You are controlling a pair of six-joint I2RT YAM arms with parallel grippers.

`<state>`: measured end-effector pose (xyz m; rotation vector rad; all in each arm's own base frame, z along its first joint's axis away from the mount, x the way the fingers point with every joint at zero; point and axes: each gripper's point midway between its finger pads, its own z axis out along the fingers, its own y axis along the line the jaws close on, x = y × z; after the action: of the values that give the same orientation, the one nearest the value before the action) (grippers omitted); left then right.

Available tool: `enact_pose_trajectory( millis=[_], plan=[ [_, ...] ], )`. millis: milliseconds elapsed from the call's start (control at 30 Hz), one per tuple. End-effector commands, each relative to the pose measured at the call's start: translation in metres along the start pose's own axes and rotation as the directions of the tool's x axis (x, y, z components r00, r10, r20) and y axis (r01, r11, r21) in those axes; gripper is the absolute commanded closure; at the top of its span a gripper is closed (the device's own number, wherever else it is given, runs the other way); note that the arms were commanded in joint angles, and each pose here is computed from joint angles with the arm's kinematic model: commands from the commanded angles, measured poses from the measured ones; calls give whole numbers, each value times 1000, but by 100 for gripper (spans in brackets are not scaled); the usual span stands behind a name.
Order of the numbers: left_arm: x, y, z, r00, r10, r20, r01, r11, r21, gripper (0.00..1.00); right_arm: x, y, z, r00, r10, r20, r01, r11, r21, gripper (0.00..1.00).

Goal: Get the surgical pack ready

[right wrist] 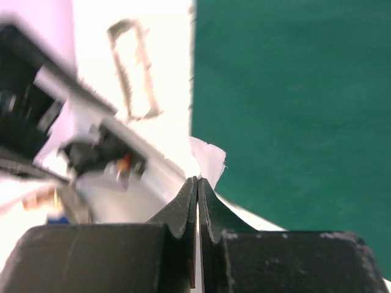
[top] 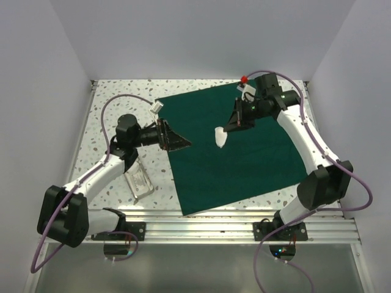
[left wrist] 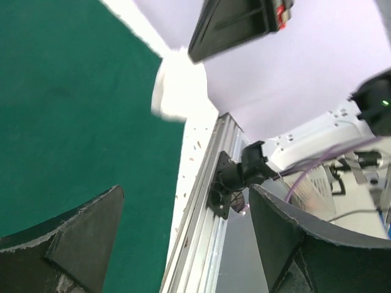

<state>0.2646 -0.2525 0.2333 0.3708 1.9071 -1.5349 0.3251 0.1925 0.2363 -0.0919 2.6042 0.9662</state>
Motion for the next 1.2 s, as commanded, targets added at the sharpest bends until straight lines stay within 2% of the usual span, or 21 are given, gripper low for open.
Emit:
enact_pose_trajectory(
  millis=[0,133,500,933,1167],
  plan=[
    [-14,-60,-4,973,222,70,-231,953,195,13,32,59,-28,992,-115,-54,104,979,-176,100],
    [-9,-69,-3,955,287,75,-297,925,238,12,56,91,-31,980,-171,-104,139,957,-255,100],
    [12,-86,-3,951,301,74,-307,882,356,12,80,143,-31,953,-262,-153,194,914,-357,100],
    [20,-99,17,960,271,76,-277,871,406,12,85,150,-28,942,-285,-178,201,902,-381,100],
    [22,-97,19,966,245,77,-255,872,418,20,86,151,-29,941,-288,-178,201,898,-391,100]
  ],
)
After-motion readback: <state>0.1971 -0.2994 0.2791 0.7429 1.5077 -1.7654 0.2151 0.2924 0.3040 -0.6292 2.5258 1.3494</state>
